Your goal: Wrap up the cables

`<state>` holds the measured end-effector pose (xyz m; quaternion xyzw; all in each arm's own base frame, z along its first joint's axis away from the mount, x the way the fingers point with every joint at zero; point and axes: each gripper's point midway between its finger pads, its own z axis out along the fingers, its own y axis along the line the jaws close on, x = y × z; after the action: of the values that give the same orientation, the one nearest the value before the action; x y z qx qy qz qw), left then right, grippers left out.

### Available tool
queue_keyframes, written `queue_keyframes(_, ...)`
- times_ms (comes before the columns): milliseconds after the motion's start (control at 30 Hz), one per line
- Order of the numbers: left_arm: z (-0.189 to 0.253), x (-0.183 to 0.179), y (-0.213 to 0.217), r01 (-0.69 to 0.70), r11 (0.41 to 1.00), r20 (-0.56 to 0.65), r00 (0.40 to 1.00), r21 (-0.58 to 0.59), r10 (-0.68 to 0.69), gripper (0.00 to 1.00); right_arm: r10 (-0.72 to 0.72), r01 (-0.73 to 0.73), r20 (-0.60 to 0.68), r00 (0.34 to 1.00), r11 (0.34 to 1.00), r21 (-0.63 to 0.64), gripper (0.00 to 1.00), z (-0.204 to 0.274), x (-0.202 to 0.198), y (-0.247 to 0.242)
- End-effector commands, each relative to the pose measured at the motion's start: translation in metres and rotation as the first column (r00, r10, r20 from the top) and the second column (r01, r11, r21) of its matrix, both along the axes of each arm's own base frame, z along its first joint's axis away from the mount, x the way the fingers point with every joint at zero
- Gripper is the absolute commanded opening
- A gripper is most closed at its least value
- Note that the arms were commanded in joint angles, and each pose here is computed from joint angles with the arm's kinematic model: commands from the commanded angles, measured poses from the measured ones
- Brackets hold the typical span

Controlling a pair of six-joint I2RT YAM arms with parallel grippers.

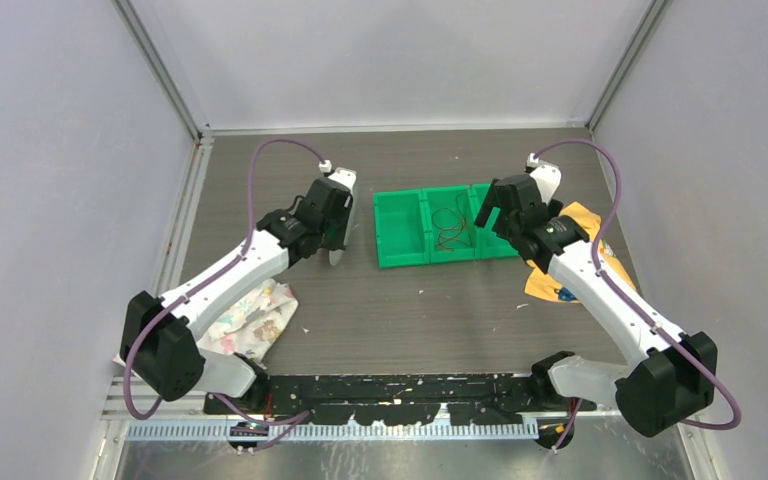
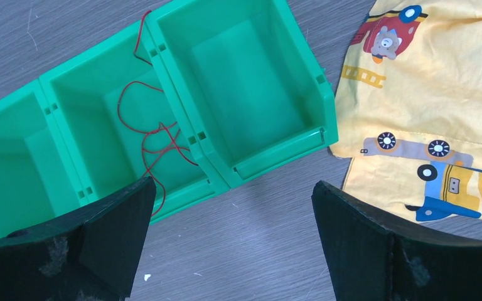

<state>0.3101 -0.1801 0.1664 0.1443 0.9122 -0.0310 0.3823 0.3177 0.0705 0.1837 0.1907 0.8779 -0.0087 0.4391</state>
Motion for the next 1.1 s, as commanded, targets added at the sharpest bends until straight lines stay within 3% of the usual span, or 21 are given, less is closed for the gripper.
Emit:
queue_keyframes(0,0.023,0.011,-0.015,-0.044,0.99,0.076,0.996,-0.132,0.054,0.0,-0.02,0.018,0.046,0.999,0.999,0.029,1.0,0.009,0.009,0.003)
queue_keyframes(233,0.012,0.008,-0.022,-0.021,0.991,0.046,0.999,-0.13,0.027,0.02,-0.017,0.015,0.041,0.999,0.999,0.039,1.0,0.008,0.009,0.005)
queue_keyframes(367,0.005,0.003,-0.02,-0.028,0.995,-0.004,1.0,-0.093,0.028,0.16,-0.016,0.015,0.039,0.999,0.999,0.036,1.0,0.007,0.009,0.005)
queue_keyframes(567,0.017,0.001,-0.02,-0.02,0.992,0.019,1.0,-0.123,0.023,0.39,-0.012,0.01,0.032,0.999,0.999,0.039,1.0,0.006,0.012,0.007)
queue_keyframes(733,0.038,0.001,-0.023,-0.001,0.988,0.058,0.998,-0.157,0.01,0.44,0.013,-0.014,0.023,1.0,0.999,0.041,0.99,0.006,0.016,0.014)
queue_keyframes(900,0.063,0.0,-0.023,0.013,0.981,0.099,0.995,-0.192,0.006,0.45,0.098,-0.098,0.013,0.995,0.995,0.005,0.94,0.006,0.018,0.037)
queue_keyframes(1067,0.081,-0.004,-0.022,0.026,0.975,0.127,0.992,-0.219,0.002,0.45,0.236,-0.236,-0.045,0.971,0.972,0.017,0.74,-0.009,0.021,0.067)
